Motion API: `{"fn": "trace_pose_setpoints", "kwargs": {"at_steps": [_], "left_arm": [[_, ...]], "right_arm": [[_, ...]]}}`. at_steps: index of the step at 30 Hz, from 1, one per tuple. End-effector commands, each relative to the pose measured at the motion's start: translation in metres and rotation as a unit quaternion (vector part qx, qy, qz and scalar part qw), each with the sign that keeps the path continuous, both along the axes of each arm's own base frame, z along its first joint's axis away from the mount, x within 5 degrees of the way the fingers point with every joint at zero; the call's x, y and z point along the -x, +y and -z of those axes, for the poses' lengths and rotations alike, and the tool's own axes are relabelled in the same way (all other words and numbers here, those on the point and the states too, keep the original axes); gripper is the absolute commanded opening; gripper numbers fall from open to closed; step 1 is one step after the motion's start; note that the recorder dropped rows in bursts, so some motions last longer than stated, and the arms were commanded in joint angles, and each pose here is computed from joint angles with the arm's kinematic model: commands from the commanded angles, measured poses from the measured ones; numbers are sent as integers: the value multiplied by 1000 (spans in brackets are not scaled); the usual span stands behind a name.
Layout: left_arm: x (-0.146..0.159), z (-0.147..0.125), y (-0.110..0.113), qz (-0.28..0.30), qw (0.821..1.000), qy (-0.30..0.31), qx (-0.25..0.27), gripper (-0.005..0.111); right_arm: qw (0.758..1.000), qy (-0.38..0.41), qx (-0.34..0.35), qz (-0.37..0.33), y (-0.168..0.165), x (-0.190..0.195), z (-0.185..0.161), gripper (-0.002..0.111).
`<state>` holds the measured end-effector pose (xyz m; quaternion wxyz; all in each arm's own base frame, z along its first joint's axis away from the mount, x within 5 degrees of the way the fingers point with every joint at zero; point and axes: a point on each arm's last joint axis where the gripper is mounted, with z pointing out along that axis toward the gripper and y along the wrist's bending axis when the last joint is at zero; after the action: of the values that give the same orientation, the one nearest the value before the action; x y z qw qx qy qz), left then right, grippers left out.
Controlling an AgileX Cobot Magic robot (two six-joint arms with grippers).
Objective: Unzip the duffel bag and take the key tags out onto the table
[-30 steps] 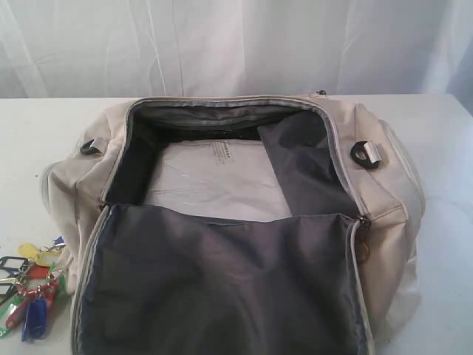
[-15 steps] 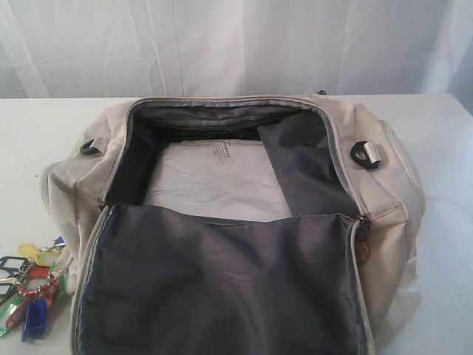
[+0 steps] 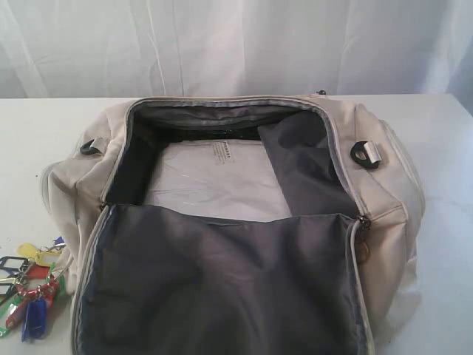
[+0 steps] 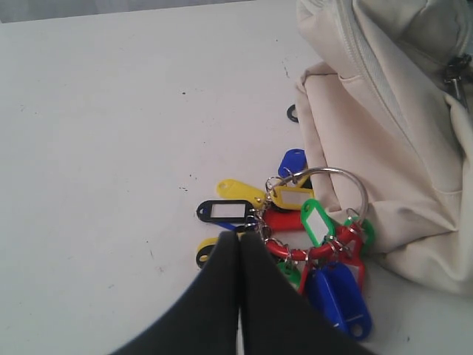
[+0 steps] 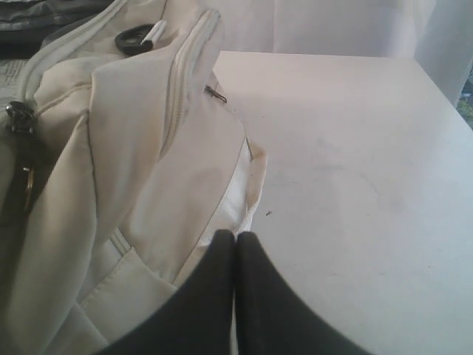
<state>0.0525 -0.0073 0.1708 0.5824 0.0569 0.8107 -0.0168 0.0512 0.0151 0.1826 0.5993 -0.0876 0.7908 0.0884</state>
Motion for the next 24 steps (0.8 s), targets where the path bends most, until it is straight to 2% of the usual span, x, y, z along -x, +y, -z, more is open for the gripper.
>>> {"fn": "trace_pose_setpoints", "kwargs": {"at_steps": [1,24], "left_arm": [[1,3,0,-2,1000,9,5,0],[0,1,0,-3,1000,0,5,0]], "right_arm": [[1000,-9,4,-3,0,0,0,0],[1000,-7,-7,0,0,0,0,0]]}}
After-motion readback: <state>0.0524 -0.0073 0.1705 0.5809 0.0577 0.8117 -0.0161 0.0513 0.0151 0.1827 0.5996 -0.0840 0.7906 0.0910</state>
